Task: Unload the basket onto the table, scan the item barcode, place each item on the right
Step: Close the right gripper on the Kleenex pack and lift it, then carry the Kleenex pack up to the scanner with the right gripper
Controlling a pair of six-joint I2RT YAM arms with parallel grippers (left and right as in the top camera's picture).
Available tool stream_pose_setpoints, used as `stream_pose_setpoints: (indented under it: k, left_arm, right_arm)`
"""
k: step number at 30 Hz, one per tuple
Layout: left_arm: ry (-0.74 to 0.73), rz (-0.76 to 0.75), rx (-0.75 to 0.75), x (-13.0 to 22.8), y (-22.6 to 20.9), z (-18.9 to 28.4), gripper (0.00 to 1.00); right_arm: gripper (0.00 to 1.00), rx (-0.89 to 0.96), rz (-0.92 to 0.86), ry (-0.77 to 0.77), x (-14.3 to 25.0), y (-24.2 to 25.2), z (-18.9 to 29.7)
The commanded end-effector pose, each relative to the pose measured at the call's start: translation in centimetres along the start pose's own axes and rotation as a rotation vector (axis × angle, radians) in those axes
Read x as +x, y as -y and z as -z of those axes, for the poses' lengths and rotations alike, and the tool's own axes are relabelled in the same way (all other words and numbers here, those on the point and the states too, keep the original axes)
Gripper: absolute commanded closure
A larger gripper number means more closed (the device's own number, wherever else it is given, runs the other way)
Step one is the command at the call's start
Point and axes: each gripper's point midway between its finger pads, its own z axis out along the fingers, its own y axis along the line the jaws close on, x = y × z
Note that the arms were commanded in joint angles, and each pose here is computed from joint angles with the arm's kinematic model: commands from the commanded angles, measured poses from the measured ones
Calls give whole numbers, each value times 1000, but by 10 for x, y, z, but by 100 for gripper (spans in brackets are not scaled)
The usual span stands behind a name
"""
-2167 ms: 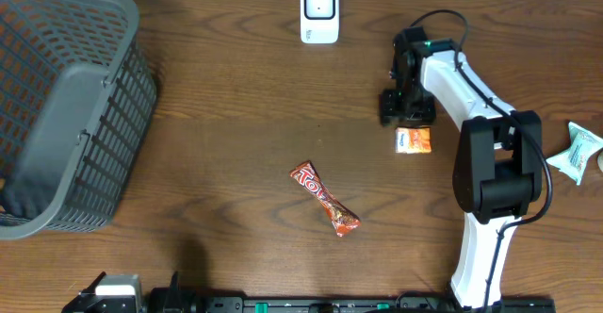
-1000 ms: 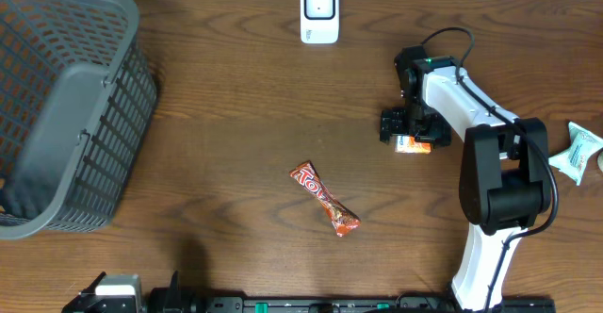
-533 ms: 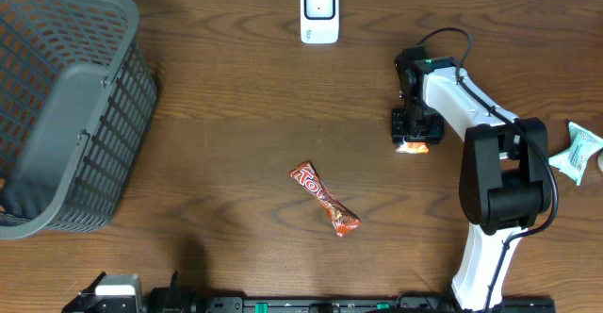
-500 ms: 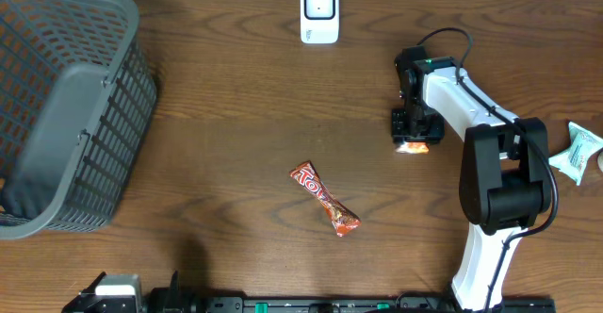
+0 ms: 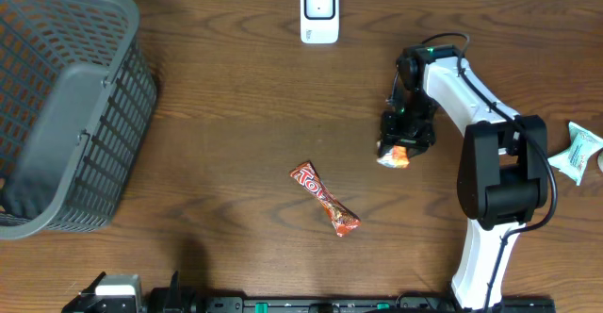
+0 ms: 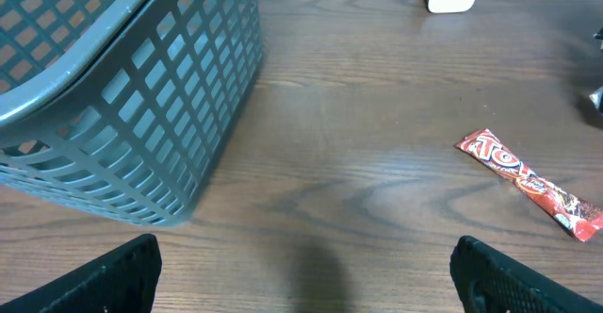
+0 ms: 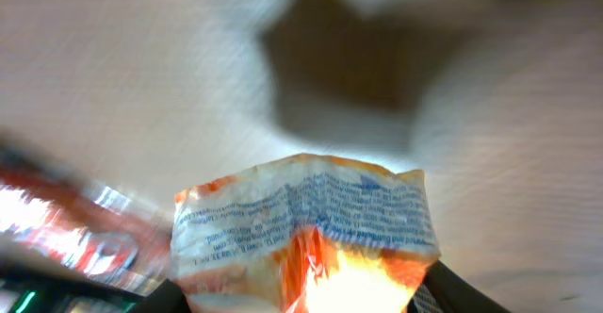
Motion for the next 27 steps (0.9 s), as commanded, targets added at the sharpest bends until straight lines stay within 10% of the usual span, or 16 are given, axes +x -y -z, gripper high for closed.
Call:
stream_pose_setpoints:
  k: [1,27]
  left_arm:
    - [5,-11,-16,0,-2,2,2]
    - [5,-11,-16,0,-2,2,2]
  right_arm:
    - [55,-195,36,-73,15,-35,6]
    - [54,-389,113,-209,52,-73,16]
